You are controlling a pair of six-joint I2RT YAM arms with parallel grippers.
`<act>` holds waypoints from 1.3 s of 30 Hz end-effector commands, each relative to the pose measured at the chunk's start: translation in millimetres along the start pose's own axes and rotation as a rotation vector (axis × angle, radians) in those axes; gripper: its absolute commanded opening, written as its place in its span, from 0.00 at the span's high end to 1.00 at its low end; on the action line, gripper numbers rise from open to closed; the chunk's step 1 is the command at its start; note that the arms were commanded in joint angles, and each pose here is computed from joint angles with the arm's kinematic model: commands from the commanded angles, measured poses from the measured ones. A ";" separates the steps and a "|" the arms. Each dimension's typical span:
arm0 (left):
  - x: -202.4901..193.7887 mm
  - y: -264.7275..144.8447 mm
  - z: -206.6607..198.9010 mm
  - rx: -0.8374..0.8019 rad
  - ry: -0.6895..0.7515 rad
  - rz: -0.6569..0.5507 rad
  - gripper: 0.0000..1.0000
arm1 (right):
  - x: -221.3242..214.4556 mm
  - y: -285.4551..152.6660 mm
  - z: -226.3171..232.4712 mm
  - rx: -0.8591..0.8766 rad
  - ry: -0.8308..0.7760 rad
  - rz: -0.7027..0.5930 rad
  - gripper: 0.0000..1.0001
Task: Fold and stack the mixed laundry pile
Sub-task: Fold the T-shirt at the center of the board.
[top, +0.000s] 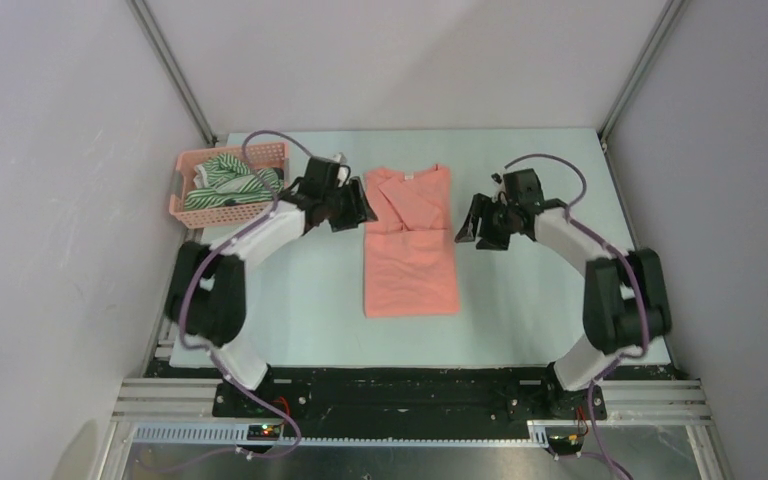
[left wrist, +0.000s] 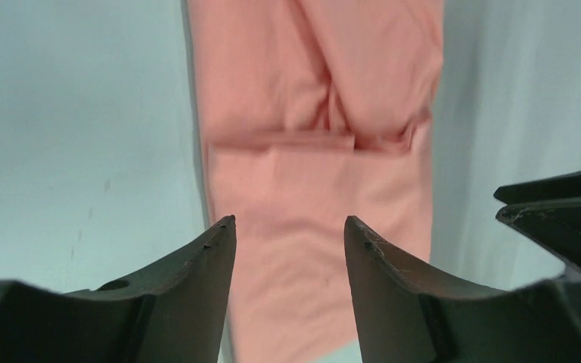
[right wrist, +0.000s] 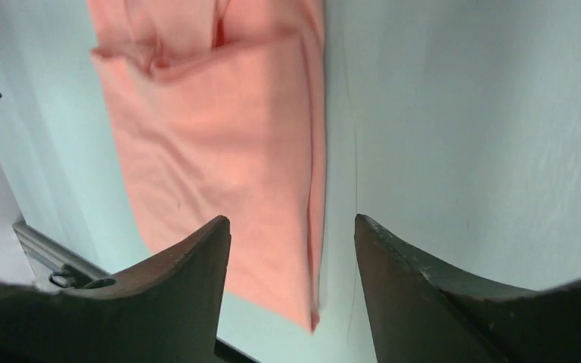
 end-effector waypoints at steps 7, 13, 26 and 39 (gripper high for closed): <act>-123.1 -63.5 -0.5 -0.077 -0.034 0.144 0.40 | -102.9 -47.2 -16.0 0.055 0.085 0.049 0.35; -180.9 -67.8 3.1 -0.063 -0.057 0.190 0.38 | -143.7 -32.6 -16.9 0.102 0.164 0.070 0.40; -223.8 -51.4 8.8 -0.119 -0.180 0.243 0.47 | -174.4 0.6 -41.5 0.021 0.243 0.102 0.49; -229.1 -43.4 7.4 -0.121 -0.224 0.248 0.58 | -177.5 1.8 -52.3 -0.011 0.246 0.082 0.65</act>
Point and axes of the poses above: each gripper's point midway between its finger pads, its own y axis out along the fingers, its own z axis along the line the jaws close on, x = y × z, the point moved 1 cm from there along -y, back along the fingers, and after that the axes turned 9 degrees about y, right-handed, at the moved point
